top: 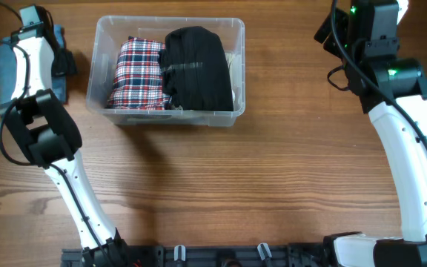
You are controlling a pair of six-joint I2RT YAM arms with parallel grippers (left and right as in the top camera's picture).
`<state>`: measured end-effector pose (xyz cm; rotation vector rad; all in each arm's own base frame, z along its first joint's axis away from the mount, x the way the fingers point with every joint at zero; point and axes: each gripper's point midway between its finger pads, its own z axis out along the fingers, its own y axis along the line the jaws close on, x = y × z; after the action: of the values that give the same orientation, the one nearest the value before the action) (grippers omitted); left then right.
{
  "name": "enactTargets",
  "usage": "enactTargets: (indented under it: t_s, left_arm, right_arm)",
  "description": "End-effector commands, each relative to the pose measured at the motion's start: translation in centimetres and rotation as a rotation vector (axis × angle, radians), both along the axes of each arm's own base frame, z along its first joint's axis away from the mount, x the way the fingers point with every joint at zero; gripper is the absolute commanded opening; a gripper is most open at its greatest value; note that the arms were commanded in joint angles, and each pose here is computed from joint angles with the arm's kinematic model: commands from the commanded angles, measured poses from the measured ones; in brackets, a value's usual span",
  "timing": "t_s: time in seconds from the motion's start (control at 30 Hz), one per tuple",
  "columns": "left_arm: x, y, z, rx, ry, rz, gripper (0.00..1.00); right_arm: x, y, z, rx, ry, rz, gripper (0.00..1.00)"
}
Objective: Pack container
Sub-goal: 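Grasp the folded blue denim with the left gripper, then carry the denim over the bin and lower it into the left side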
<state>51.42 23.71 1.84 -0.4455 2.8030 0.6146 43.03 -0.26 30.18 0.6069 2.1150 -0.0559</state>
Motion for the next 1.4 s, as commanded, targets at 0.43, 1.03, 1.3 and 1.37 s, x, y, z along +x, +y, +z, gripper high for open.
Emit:
enactTargets:
  t_s: [0.43,1.03,1.3,1.37]
  left_arm:
    - [-2.1,2.3,4.1,0.098,-0.065,0.234,0.04]
    - [-10.2,-26.6,35.3,-0.826,-0.558,-0.564,0.04]
    - [-8.8,-26.9,28.0,-0.667,-0.314,-0.422,0.04]
    - [-8.9,-25.5,27.1,-0.593,-0.282,-0.383,0.04]
  right_arm:
    - [0.1,-0.1,-0.4,-0.004,0.005,-0.017,1.0]
    - [0.1,-0.1,-0.4,-0.004,0.005,-0.017,1.0]
    - [0.1,-0.1,-0.4,-0.004,0.005,-0.017,1.0]
    - [0.1,-0.1,-0.4,-0.004,0.005,-0.017,1.0]
